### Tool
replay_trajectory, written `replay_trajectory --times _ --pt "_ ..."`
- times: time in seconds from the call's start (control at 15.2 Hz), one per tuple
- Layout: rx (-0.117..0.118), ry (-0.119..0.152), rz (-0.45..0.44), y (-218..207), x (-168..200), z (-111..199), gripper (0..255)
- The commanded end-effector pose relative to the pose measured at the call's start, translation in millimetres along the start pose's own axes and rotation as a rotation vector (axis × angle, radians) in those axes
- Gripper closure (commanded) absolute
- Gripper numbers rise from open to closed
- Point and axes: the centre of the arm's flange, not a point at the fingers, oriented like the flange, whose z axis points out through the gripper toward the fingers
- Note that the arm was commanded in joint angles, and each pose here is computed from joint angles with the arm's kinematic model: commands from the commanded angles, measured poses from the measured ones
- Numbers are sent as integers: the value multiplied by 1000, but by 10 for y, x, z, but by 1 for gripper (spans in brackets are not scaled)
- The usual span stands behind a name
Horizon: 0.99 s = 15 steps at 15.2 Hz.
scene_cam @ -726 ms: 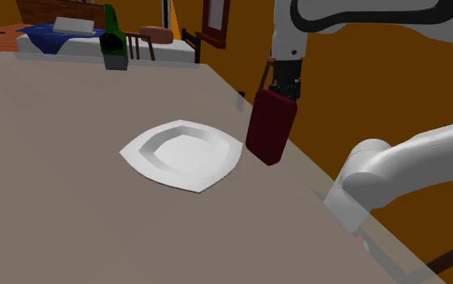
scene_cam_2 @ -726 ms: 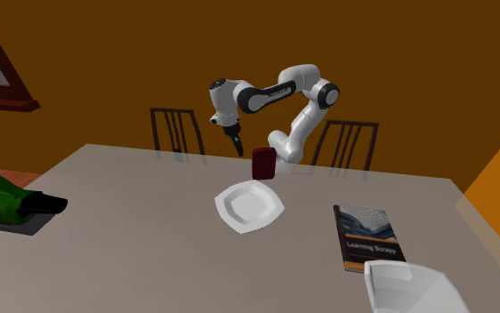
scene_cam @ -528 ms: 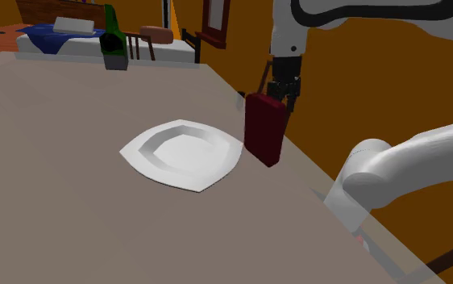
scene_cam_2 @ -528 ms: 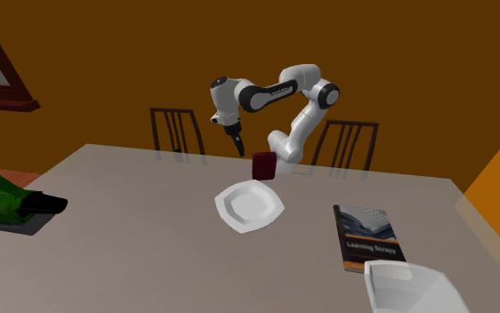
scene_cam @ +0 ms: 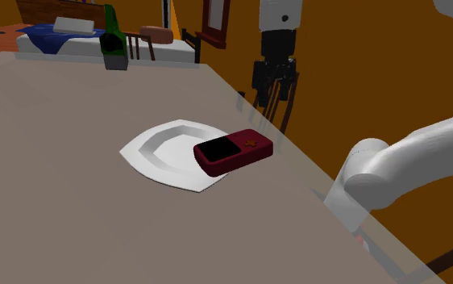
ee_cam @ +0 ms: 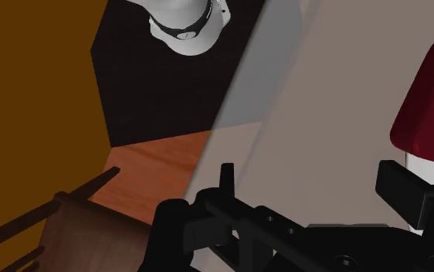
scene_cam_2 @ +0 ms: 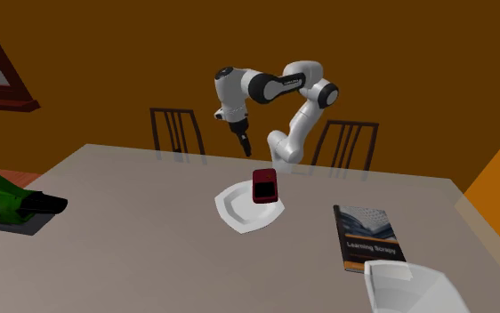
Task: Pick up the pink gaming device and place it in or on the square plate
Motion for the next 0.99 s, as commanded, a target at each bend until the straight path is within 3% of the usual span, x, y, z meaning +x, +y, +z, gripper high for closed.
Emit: replay_trajectory --times 0.0,0.4,0.92 --pt "4 0 9 -215 -33 -144 0" --pt "10 1 30 -783 -154 -516 0" --pt "10 1 30 -787 -154 -116 0"
